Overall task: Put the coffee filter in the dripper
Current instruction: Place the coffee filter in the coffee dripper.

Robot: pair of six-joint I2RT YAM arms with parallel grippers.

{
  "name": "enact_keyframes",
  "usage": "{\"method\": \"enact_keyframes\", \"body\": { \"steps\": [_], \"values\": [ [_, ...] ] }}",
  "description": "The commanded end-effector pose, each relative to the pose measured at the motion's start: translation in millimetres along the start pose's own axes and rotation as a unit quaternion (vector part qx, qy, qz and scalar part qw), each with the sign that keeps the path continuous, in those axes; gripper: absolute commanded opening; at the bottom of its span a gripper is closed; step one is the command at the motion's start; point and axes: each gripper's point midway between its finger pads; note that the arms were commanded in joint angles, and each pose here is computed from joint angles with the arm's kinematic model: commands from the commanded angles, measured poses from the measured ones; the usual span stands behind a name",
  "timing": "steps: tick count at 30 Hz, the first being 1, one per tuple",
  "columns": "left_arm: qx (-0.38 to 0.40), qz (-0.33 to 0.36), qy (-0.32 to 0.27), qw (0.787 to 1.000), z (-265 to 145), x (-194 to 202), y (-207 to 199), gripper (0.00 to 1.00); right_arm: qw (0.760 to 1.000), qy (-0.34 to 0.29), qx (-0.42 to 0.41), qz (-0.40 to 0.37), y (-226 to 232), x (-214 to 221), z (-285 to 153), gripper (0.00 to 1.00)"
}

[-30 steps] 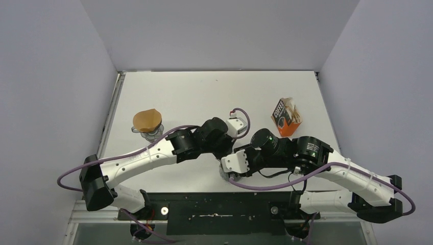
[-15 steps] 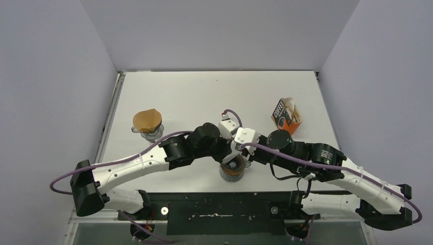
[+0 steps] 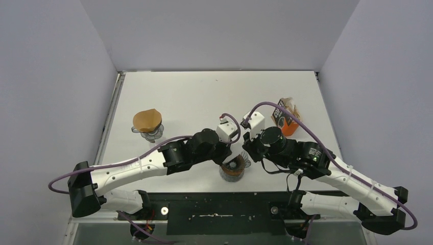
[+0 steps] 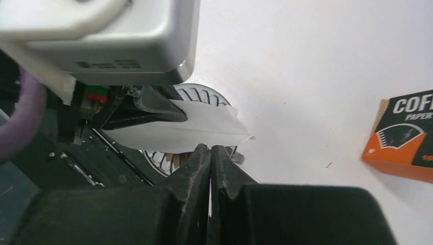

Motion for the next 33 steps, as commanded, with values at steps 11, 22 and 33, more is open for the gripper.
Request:
{"method": "enact_keyframes", "body": {
  "steps": [11,22,33],
  "values": [
    [0.012,-0.035,-0.082,0.996,-9,-24,-15,0.0,0.98,0.001,-0.019,0.199,10,-4,28,0.0],
    [-0.012,-0.057,-0.106,0.993,-5,-24,-17,0.0,0.971,0.042,-0.052,0.228,22,9,43,0.0],
    [-0.033,-0.088,-0.123,0.988,-1,-20,-14,0.0,0.964,0.079,-0.041,0.249,25,26,49,0.0]
  ]
}}
Point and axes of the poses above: each gripper's point midway between its finger pads, its own z axis out along the fingers, its own y axis along the line the jaws close on, x = y × z, and after that the axes turned 15 degrees about -z, right-handed
